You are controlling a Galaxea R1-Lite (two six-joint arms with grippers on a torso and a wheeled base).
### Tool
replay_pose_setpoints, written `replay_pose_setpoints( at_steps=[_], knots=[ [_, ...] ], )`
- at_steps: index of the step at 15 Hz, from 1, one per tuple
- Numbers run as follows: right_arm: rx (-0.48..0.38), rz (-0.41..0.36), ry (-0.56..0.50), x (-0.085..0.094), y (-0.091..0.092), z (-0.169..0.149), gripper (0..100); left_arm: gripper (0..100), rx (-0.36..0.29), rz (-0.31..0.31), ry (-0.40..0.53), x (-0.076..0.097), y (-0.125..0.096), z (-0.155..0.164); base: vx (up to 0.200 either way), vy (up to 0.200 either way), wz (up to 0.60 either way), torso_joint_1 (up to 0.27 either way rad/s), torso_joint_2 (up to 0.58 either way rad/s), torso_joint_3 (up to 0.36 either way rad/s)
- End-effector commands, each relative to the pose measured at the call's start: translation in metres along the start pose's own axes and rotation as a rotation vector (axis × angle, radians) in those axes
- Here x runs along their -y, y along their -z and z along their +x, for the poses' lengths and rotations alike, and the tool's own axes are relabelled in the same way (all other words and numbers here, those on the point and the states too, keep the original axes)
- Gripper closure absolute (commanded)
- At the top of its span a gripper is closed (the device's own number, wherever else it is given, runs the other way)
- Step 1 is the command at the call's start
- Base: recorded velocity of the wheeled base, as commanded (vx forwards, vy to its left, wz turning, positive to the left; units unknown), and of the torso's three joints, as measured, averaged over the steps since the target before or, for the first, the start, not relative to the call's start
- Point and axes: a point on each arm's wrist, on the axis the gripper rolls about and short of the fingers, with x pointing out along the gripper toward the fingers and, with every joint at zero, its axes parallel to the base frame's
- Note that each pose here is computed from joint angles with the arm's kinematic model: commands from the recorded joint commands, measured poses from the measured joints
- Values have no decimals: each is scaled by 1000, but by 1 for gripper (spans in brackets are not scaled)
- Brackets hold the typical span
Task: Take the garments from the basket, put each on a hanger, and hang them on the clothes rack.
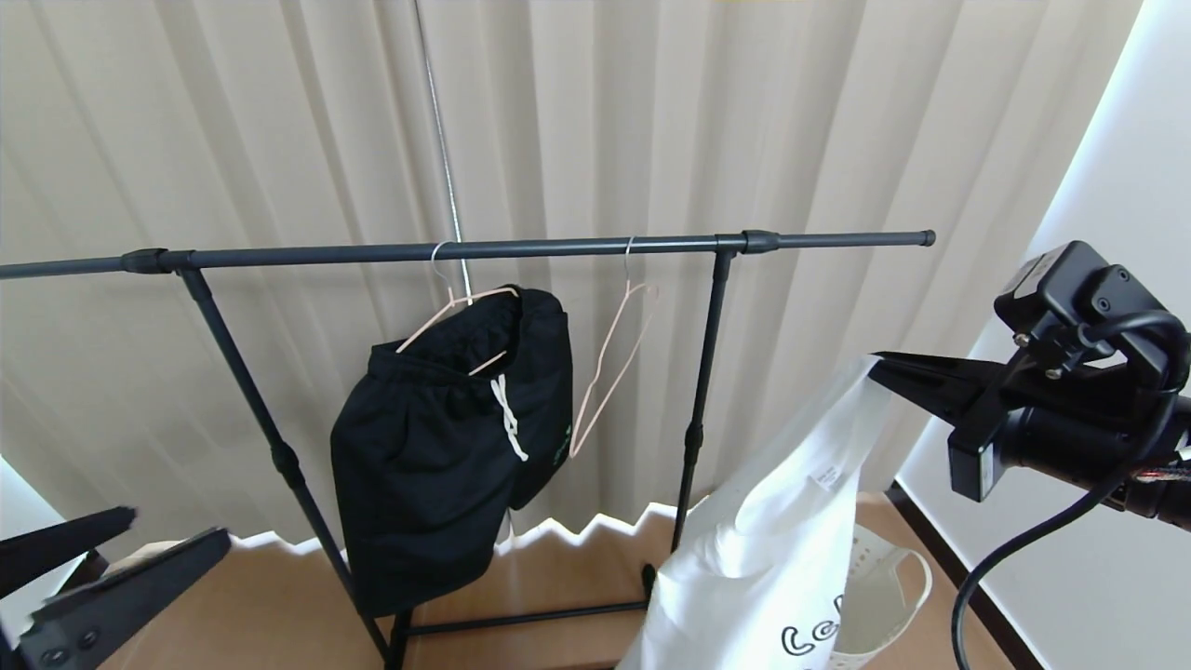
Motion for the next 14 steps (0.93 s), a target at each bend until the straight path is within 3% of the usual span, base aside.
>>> replay_pose_setpoints(
  at_steps=[1, 6, 11, 14],
  knots=[
    [12, 41, -77, -17, -5, 4, 100, 0, -274, -57, 206, 34, -23, 109, 0, 0, 0, 0, 0, 0],
    [10, 146, -105, -32, -11, 23, 100, 0, -409, -4, 294, 68, 2, 184, 0, 0, 0, 0, 0, 0],
    [54, 151, -33, -42, -14, 36, 100, 0, -455, 73, 398, 110, 30, 204, 0, 0, 0, 0, 0, 0],
    [72, 154, -30, -41, -16, 32, 100, 0, -462, 94, 419, 122, 36, 215, 0, 0, 0, 0, 0, 0]
  ],
)
